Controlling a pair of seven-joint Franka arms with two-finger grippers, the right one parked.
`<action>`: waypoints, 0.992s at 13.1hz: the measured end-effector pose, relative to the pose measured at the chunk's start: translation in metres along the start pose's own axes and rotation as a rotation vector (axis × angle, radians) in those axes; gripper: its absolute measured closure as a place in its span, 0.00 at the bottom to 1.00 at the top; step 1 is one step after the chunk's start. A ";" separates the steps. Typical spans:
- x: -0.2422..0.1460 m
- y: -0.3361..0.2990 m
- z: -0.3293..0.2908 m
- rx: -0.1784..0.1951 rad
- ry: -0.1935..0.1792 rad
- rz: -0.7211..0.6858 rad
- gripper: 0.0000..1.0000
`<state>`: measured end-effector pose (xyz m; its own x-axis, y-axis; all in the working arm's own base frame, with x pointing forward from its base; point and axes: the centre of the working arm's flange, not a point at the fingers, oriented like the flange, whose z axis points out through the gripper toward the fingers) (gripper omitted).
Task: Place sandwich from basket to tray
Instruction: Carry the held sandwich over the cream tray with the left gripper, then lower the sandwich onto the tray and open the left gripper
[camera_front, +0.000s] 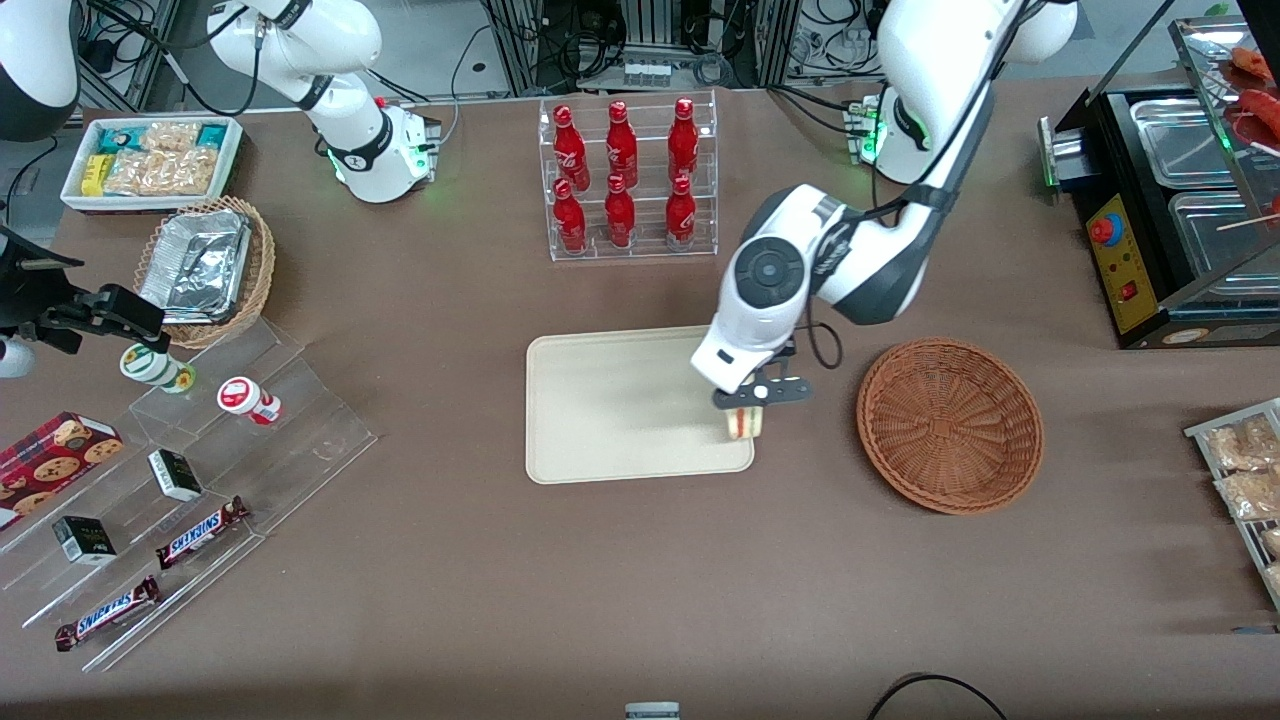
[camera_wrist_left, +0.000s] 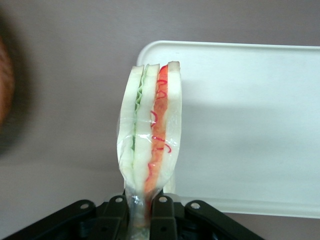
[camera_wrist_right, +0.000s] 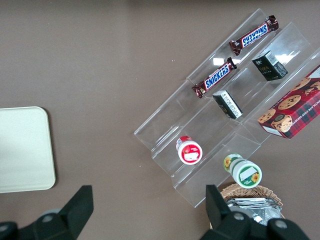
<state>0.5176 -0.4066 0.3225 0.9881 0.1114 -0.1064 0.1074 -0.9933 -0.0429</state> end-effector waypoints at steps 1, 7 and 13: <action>-0.002 0.014 0.004 -0.003 0.002 -0.015 0.85; -0.030 0.097 0.032 -0.022 0.007 -0.086 0.85; -0.038 0.126 0.055 -0.022 0.000 -0.087 0.85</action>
<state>0.4874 -0.5339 0.2664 0.9748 0.1976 -0.1036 0.1954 -0.9802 -0.0305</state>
